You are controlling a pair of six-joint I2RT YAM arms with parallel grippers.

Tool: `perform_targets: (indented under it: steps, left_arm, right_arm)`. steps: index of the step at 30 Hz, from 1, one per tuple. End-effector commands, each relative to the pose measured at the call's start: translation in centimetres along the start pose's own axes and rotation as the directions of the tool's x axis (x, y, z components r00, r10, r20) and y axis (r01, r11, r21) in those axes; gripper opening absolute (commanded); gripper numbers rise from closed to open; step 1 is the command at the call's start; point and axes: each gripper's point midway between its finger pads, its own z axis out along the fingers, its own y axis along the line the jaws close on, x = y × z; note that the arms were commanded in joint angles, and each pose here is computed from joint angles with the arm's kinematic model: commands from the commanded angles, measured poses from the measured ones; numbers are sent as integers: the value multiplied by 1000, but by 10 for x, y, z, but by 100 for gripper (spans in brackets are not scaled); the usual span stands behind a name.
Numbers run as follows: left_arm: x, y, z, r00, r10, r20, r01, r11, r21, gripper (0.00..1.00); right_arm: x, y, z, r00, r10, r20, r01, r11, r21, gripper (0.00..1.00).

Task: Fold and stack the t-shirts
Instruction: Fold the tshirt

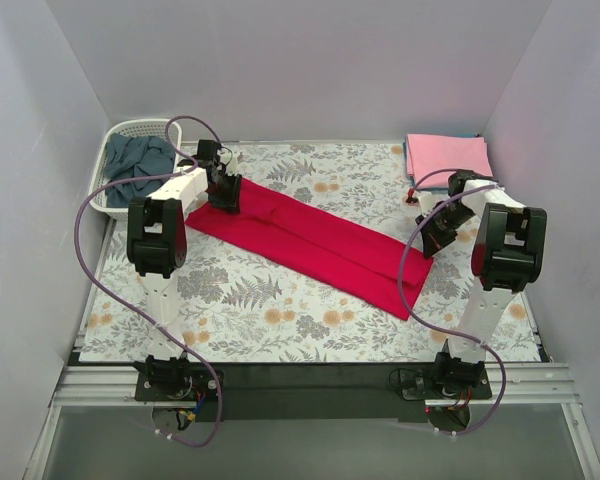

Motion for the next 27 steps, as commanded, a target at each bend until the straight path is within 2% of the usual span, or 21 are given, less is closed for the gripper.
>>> perform_targets:
  steps: [1,2,3,9,10,12,13,15,18,19,20,22,23,24,26,27]
  left_arm:
    - [35,20,21,996,-11,-92,6,999,-49,29]
    - [35,18,22,996,-7,-92,4,999,-38,29]
    - [32,16,24,996,0,-86,-2,1000,-25,30]
    - [10,25,47,997,29,-67,-30,999,-25,31]
    - [-13,22,43,999,42,-21,-42,999,-9,33]
    - [-26,21,53,999,40,-6,-40,999,13,35]
    - [-52,17,45,998,51,45,-53,998,31,37]
    - [-70,15,50,995,58,78,-62,997,44,40]
    - [-117,10,23,974,86,207,-93,995,26,48]
    - [-132,7,11,962,87,259,-96,995,24,50]
    - [-128,2,8,962,83,260,-98,994,44,53]
    - [-149,-10,-33,933,78,351,-103,993,52,56]
    - [-131,-17,-29,946,61,317,-93,992,85,57]
    - [-140,-26,-60,929,65,365,-105,990,92,57]
    - [-134,-37,-76,927,33,373,-86,988,128,57]
    - [-125,-44,-88,929,16,369,-77,986,151,57]
  right_arm:
    - [16,-6,-11,999,-8,-46,10,999,46,12]
    - [16,-6,-13,999,-9,-45,11,999,50,24]
    - [18,-4,-13,999,-9,-48,11,999,49,27]
    - [48,13,-2,991,-23,-129,25,1000,10,25]
    - [65,27,6,986,-24,-166,19,999,-29,25]
    - [77,47,9,981,-65,-184,55,997,-58,26]
    - [94,62,15,974,-68,-218,48,994,-93,26]
    - [98,80,12,969,-112,-219,92,991,-101,26]
    - [108,105,2,961,-168,-222,137,979,-148,29]
    - [103,104,-5,964,-173,-204,149,980,-130,30]
    - [90,99,-15,967,-181,-177,163,981,-109,31]
    - [69,89,-29,976,-181,-118,174,982,-72,32]
    - [42,83,-45,979,-197,-49,195,980,-41,33]
    - [27,82,-51,980,-199,-6,198,980,-30,33]
    - [-16,83,-66,973,-213,93,216,976,-18,33]
    - [-28,83,-69,969,-224,107,226,974,-11,32]
